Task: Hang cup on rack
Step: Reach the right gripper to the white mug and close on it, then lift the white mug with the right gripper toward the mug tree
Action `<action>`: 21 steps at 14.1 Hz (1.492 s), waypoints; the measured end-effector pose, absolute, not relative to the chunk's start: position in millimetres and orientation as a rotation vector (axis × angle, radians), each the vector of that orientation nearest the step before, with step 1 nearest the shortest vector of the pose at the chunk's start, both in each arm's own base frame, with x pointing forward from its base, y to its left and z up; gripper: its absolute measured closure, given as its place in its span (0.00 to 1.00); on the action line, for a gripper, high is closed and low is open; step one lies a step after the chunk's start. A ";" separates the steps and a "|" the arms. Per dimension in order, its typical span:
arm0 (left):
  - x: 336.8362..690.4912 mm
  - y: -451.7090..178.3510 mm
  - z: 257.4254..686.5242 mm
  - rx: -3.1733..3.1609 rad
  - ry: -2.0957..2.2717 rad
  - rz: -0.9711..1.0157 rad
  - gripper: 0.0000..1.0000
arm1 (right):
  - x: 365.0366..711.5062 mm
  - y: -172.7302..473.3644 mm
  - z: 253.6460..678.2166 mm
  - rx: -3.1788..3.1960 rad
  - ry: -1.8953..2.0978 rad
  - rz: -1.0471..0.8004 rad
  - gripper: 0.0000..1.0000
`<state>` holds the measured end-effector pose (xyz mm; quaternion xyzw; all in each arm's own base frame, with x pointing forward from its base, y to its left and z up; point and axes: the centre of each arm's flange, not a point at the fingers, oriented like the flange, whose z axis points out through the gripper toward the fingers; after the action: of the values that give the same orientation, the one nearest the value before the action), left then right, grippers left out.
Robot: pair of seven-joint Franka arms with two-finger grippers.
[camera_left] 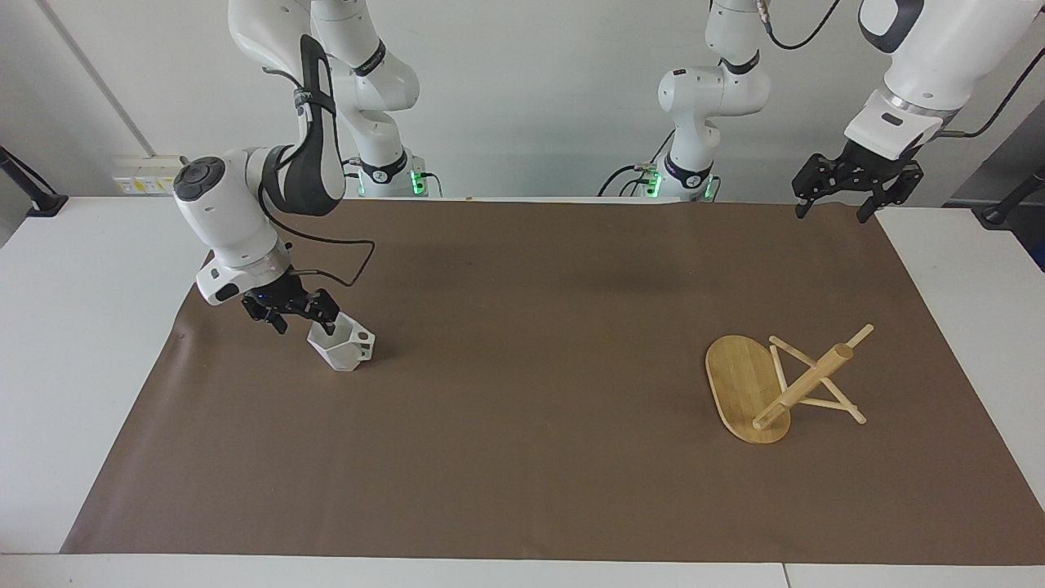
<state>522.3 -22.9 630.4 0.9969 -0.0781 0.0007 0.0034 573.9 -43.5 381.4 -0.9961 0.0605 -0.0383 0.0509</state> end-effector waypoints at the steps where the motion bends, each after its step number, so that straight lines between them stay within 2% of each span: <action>1: 522.3 -22.9 630.4 3.125 -0.245 0.002 0.00 | 573.3 -43.5 380.0 -3.032 0.188 -0.115 0.00; 14: 522.3 -22.9 630.4 3.125 -0.245 0.002 0.00 | 568.4 -44.0 366.8 -3.034 0.198 -0.118 0.02; 16: 522.3 -22.9 630.4 3.125 -0.245 0.002 0.00 | 568.4 -44.0 366.8 -3.033 0.214 -0.117 0.21; 17: 522.3 -22.9 630.4 3.125 -0.245 0.002 0.00 | 568.4 -44.0 366.8 -3.032 0.220 -0.116 0.34; 18: 522.3 -22.9 630.4 3.125 -0.245 0.002 0.00 | 568.4 -44.0 366.8 -3.032 0.222 -0.116 0.34; 19: 522.3 -22.9 630.4 3.125 -0.245 0.002 0.00 | 568.4 -44.0 366.7 -3.032 0.224 -0.116 0.40; 21: 522.3 -22.9 630.4 3.125 -0.245 0.002 0.00 | 568.4 -44.0 366.7 -3.030 0.237 -0.115 0.64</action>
<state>522.3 -22.9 630.4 0.9969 -0.0781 0.0007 0.0034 568.4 -44.0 366.7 -0.9950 0.0779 -0.0379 0.0500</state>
